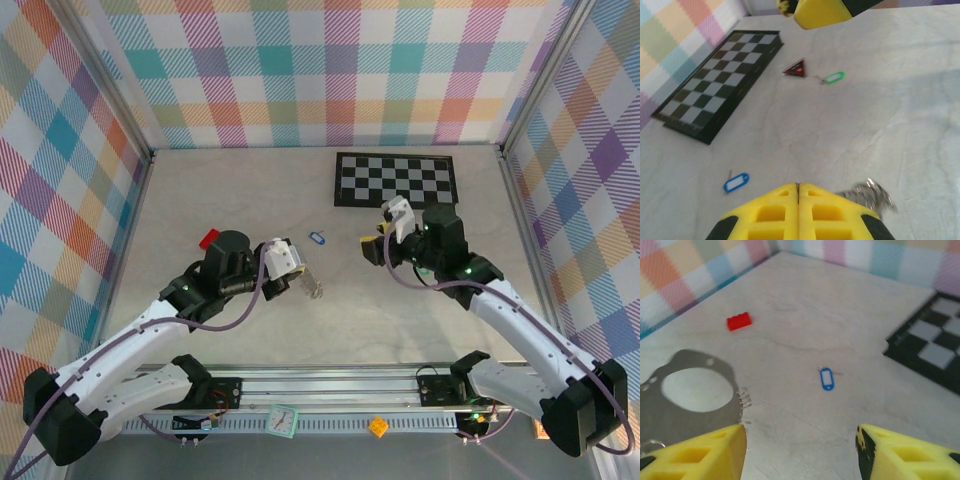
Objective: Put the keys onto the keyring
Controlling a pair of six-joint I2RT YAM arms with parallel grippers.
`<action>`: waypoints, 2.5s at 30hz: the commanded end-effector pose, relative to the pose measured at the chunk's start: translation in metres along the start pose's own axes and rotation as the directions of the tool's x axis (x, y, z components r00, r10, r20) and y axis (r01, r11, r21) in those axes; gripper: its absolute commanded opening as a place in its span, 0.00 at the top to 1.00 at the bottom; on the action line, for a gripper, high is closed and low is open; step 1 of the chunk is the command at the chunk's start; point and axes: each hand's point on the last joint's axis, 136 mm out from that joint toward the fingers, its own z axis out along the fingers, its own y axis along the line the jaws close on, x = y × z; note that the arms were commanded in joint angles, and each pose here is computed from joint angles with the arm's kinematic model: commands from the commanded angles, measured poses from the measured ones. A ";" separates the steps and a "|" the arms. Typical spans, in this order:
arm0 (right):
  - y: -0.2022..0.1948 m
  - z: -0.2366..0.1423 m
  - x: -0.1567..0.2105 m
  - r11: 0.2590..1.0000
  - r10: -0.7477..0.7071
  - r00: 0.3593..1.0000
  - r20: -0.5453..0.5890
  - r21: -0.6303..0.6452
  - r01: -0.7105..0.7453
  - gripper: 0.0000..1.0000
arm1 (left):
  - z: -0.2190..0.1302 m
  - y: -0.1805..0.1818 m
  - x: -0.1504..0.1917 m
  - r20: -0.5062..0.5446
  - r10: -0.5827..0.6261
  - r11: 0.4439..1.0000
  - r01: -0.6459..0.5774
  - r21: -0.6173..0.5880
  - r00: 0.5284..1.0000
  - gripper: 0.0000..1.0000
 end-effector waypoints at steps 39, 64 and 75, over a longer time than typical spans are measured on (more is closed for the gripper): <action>0.112 0.025 0.034 0.804 -0.260 0.941 0.217 -0.492 0.335 0.77 | 0.020 -0.042 -0.034 0.315 -0.065 0.968 -0.017 0.249 0.947 1.00; 0.105 0.034 0.045 0.827 -0.297 0.951 0.086 -0.475 0.301 1.00 | 0.001 -0.018 -0.004 0.233 -0.105 0.994 0.102 0.025 0.967 0.59; 0.104 0.033 0.047 0.785 -0.508 0.859 -0.067 -0.447 0.429 1.00 | -0.003 -0.023 0.012 0.086 -0.144 0.989 0.141 0.048 0.986 0.66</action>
